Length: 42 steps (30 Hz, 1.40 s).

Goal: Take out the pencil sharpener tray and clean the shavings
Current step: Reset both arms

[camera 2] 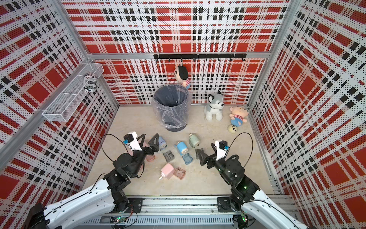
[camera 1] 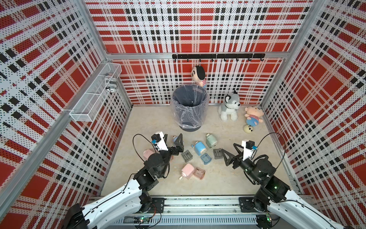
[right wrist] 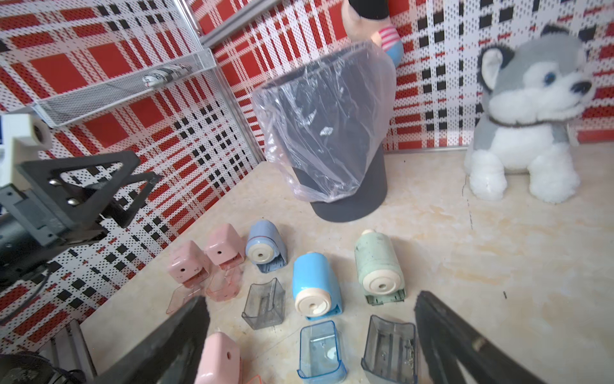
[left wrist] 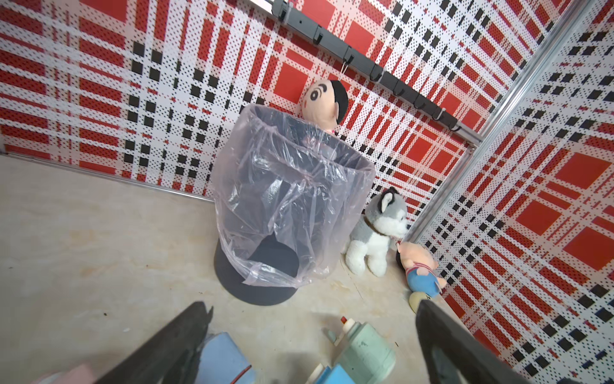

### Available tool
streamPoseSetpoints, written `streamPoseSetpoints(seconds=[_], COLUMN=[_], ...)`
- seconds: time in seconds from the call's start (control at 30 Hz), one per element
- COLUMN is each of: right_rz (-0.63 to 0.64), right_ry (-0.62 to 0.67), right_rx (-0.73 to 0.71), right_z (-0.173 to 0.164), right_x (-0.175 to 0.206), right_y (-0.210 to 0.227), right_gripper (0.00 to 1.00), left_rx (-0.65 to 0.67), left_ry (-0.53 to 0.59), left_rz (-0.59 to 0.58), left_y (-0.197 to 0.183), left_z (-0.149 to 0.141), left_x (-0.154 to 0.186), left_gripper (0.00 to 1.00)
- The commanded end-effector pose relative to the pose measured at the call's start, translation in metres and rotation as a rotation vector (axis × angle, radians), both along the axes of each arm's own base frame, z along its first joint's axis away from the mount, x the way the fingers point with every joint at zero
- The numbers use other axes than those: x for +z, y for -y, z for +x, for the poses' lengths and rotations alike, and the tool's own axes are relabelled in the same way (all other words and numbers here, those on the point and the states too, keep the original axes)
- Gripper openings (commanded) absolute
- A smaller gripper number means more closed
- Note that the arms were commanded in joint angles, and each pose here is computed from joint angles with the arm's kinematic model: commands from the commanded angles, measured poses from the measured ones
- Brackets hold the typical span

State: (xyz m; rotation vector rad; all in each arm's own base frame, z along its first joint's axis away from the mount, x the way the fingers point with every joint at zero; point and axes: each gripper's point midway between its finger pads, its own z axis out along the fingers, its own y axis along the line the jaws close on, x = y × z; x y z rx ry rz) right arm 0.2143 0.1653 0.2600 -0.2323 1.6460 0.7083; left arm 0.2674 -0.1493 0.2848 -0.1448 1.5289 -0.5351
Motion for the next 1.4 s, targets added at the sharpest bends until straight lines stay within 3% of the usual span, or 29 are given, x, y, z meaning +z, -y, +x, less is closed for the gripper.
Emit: streamPoseSetpoints(seconds=[0.0, 0.17, 0.23, 0.33, 0.5, 0.7, 1.03, 1.17, 1.37], right_rz=[-0.125, -0.235, -0.329, -0.367, -0.360, -0.301, -0.183, -0.141, -0.117], right_ry=[0.018, 0.011, 0.080, 0.091, 0.109, 0.078, 0.070, 0.059, 0.046], right_rx=[-0.006, -0.077, -0.080, -0.151, -0.281, -0.442, -0.686, -0.768, -0.822], right_z=[0.000, 0.027, 0.040, 0.066, 0.105, 0.121, 0.111, 0.111, 0.119], right_x=[0.011, 0.031, 0.041, 0.048, 0.049, 0.023, -0.025, -0.049, -0.081], right_y=[0.002, -0.003, -0.009, -0.003, 0.026, 0.088, 0.180, 0.199, 0.208], right_gripper=[1.00, 1.00, 1.00, 1.00, 1.00, 1.00, 1.00, 1.00, 1.00], left_rx=[0.099, 0.206, 0.248, 0.336, 0.483, 0.602, 0.640, 0.632, 0.644], left_ry=[-0.011, -0.056, -0.069, -0.100, -0.080, -0.051, -0.091, -0.037, -0.064], left_rz=[0.059, 0.066, 0.062, 0.074, 0.036, 0.068, 0.240, 0.259, 0.250], left_y=[-0.021, -0.046, -0.060, -0.093, -0.150, -0.202, -0.213, -0.211, -0.213], left_z=[0.005, 0.024, 0.035, 0.051, 0.054, 0.043, 0.035, 0.031, 0.048], left_x=[0.015, 0.022, 0.020, 0.013, -0.007, -0.048, -0.100, -0.098, -0.109], left_gripper=[0.98, 0.98, 0.98, 0.98, 0.98, 0.98, 0.98, 0.98, 0.98])
